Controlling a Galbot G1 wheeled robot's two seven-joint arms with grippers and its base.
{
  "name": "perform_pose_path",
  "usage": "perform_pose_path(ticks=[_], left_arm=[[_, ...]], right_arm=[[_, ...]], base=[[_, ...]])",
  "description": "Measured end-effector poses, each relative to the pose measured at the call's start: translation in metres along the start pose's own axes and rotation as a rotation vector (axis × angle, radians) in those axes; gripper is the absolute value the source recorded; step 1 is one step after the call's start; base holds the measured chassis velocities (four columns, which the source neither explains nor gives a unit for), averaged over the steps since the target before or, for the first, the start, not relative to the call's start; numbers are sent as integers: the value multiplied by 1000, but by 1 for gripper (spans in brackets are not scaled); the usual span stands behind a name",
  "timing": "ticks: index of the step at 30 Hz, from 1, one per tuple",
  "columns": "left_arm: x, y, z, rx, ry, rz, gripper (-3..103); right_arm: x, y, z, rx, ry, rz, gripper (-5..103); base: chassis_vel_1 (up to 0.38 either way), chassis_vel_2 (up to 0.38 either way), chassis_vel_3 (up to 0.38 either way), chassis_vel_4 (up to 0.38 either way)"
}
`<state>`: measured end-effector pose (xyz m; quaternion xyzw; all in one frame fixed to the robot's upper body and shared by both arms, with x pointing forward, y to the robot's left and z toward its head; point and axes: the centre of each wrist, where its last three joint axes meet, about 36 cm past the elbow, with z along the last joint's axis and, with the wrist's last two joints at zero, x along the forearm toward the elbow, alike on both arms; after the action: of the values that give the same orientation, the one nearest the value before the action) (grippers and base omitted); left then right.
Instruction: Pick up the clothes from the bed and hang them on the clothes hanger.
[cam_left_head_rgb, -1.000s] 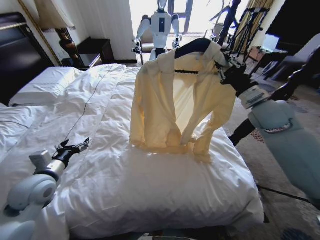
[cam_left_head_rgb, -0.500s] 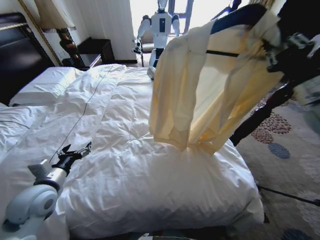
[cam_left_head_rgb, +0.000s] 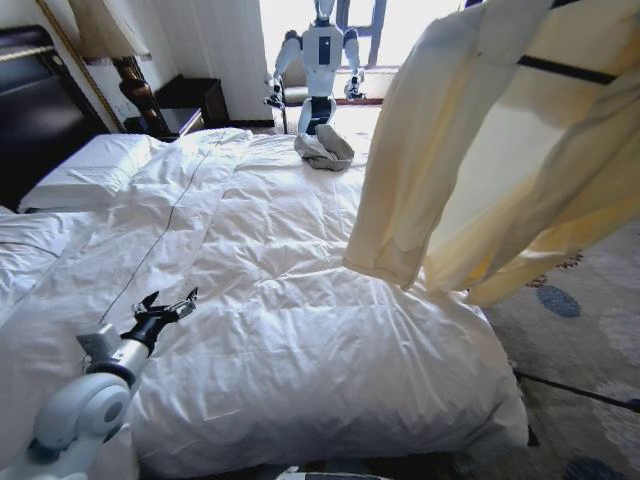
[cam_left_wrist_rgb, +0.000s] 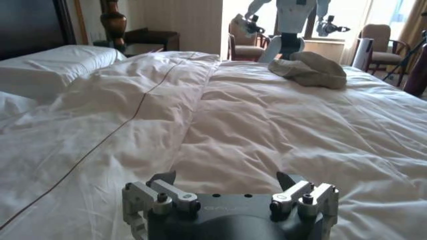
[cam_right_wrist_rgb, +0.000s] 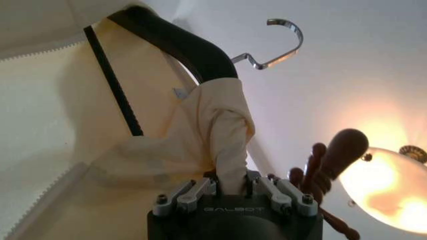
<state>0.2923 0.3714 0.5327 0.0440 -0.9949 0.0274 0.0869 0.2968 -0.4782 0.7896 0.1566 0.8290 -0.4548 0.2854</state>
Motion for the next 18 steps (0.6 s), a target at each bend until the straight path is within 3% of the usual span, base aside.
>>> perform_pose_path(ticks=[7, 18], left_arm=[[4, -5, 5, 8, 2, 14, 100], [13, -17, 14, 29, -1, 26, 100]], right_arm=[[33, -30, 23, 30, 96, 54, 19], [28, -54, 50, 53, 162, 109, 19]], base=[[0, 0, 0, 0], [0, 0, 0, 0]])
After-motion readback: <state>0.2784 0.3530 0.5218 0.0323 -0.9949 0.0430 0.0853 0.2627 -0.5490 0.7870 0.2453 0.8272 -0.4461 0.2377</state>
